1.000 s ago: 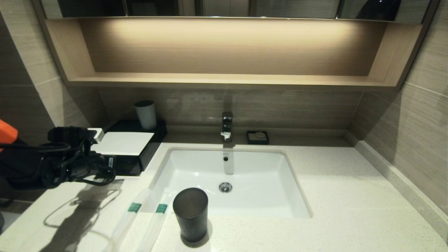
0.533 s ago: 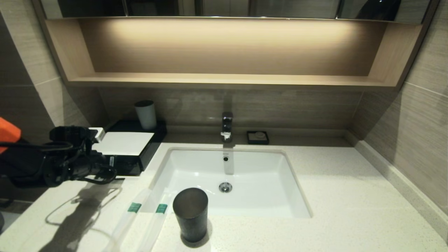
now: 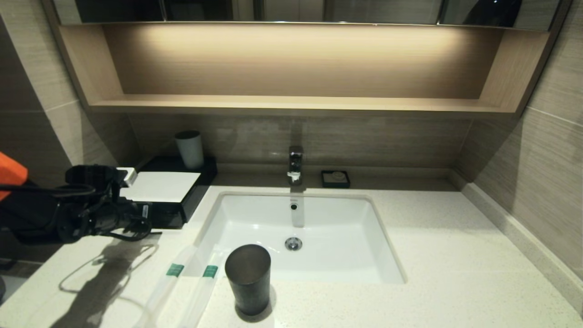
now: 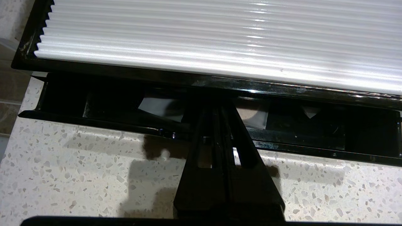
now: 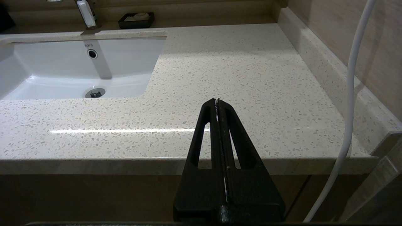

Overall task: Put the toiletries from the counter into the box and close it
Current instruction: Open the drawer

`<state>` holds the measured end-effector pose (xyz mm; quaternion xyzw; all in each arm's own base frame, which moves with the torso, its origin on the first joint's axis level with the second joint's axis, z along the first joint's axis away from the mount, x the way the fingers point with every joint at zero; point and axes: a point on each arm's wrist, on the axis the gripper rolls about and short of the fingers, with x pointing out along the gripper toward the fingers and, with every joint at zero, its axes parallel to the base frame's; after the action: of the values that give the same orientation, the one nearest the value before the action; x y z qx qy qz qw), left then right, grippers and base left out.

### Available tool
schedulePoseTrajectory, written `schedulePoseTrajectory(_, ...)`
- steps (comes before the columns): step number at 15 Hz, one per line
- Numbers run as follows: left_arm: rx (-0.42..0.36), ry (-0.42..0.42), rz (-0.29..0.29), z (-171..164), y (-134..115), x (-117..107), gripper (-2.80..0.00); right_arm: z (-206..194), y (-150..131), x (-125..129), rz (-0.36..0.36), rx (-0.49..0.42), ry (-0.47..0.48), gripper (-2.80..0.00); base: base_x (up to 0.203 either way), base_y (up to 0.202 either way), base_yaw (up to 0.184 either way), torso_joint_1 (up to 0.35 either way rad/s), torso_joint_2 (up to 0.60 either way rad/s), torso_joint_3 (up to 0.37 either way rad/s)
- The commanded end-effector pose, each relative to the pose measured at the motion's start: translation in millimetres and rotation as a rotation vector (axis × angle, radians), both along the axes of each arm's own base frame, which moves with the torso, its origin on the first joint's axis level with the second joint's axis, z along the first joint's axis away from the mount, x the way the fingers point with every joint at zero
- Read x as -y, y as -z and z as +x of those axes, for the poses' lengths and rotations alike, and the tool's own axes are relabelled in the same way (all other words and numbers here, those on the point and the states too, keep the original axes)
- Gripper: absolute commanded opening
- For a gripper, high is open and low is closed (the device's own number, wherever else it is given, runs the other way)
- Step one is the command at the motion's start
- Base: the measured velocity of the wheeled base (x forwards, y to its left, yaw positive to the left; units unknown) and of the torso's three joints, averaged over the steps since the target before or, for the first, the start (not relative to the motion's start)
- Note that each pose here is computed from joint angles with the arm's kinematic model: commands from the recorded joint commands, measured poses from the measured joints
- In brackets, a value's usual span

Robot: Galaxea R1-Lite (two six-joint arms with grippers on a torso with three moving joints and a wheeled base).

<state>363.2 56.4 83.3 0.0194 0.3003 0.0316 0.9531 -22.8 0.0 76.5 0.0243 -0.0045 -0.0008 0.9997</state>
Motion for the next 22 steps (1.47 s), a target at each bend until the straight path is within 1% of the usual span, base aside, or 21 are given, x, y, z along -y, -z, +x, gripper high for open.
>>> schedulePoseTrajectory(1, -0.009, 0.001, -0.001, -1, 0, 0, -2.80, 0, 0, 0, 0.001, -0.001, 0.000, -2.80, 0.000, 0.000, 0.000, 0.000, 0.00, 0.000)
schedulePoseTrajectory(3, -0.029, 0.001, -0.005, -3, -1, 0, -2.80, 0, 0, 0, 0.001, -0.001, 0.000, -2.80, 0.000, 0.000, 0.000, 0.000, 0.00, 0.000)
schedulePoseTrajectory(8, -0.121, -0.001, -0.019, -7, -5, 1, -2.80, 0, 0, 0, 0.001, 0.000, 0.000, -2.80, 0.000, 0.000, 0.000, 0.000, 0.00, 0.000)
schedulePoseTrajectory(10, -0.121, -0.002, -0.019, -10, -11, 1, -2.80, 0, 0, 0, 0.001, -0.001, 0.000, -2.80, 0.000, 0.000, 0.000, 0.000, 0.00, 0.000)
schedulePoseTrajectory(12, -0.142, -0.003, -0.021, -12, -11, 1, -2.80, 0, 0, 0, 0.001, -0.001, 0.000, -2.80, 0.000, 0.000, 0.000, 0.000, 0.00, 0.000)
schedulePoseTrajectory(15, -0.204, -0.002, -0.027, -19, -10, 2, -2.80, 0, 0, 0, 0.001, -0.001, 0.000, -2.80, 0.000, 0.000, 0.000, 0.000, 0.00, 0.000)
schedulePoseTrajectory(18, -0.234, -0.001, -0.031, -23, -12, 3, -2.80, 0, 0, 0, 0.001, -0.001, 0.000, -2.80, 0.000, 0.000, 0.000, 0.000, 0.00, 0.000)
schedulePoseTrajectory(22, -0.304, 0.001, -0.040, -34, -17, 5, -2.80, 0, 0, 0, 0.001, -0.001, 0.000, -2.80, 0.000, 0.000, 0.000, 0.000, 0.00, 0.000)
